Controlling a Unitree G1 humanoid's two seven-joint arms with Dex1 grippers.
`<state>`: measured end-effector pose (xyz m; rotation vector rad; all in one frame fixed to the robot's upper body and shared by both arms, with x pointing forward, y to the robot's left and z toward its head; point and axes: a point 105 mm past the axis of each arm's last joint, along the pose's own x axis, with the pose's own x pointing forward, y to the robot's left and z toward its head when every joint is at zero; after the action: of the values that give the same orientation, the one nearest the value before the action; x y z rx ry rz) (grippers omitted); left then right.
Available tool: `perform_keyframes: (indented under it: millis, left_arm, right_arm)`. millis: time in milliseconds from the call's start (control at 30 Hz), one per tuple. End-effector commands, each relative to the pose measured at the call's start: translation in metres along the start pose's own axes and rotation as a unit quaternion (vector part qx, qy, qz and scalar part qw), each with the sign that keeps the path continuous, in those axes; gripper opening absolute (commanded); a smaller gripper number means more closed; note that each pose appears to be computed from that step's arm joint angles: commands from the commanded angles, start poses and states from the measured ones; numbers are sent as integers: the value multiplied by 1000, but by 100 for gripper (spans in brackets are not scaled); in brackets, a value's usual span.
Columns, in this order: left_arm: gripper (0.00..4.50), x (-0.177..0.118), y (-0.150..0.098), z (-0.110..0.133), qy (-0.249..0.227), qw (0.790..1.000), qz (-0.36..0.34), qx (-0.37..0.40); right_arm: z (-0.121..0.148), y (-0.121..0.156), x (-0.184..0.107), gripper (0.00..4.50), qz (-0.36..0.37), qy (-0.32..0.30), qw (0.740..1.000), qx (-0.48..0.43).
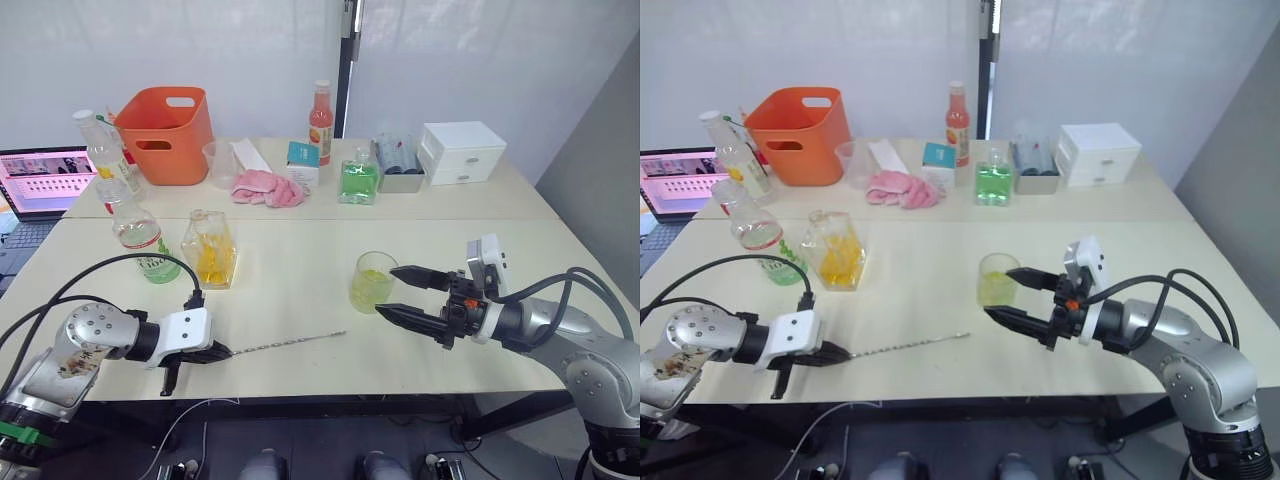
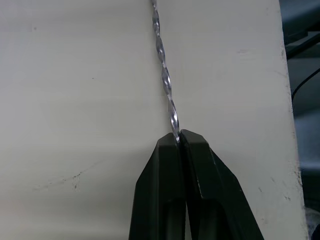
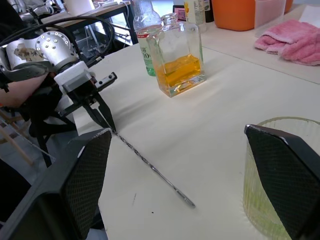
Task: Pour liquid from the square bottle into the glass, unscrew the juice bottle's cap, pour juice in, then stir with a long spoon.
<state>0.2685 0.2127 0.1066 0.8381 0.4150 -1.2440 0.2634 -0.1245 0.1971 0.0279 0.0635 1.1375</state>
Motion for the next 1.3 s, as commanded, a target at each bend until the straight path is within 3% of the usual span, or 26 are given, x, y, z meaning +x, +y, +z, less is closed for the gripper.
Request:
perform_keyframes:
  millis: [33,267,667,767,1000,1300]
  left_arm:
    - [94,-2,3,-1,0,1000,-9,-23]
    - [324,-17,11,13,-26,998,-15,-63]
    - [324,2,-3,4,0,995,-28,-92]
    - [245,7,-2,-4,24,996,-22,-88]
    - [13,6,-11,-12,47,993,-58,-87]
    - [4,-7,4,2,1,997,-54,-52]
  right_arm:
    - [9,6,0,450,8,-12,1000,-18]
    - [7,5,0,450,3,-12,1000,-14]
    - [8,7,-2,450,-5,-14,1000,-10]
    - [8,8,-2,450,-5,-14,1000,-9]
    - [9,7,-2,450,-7,-15,1000,-10]
    - [7,8,-3,450,-11,-16,1000,-9]
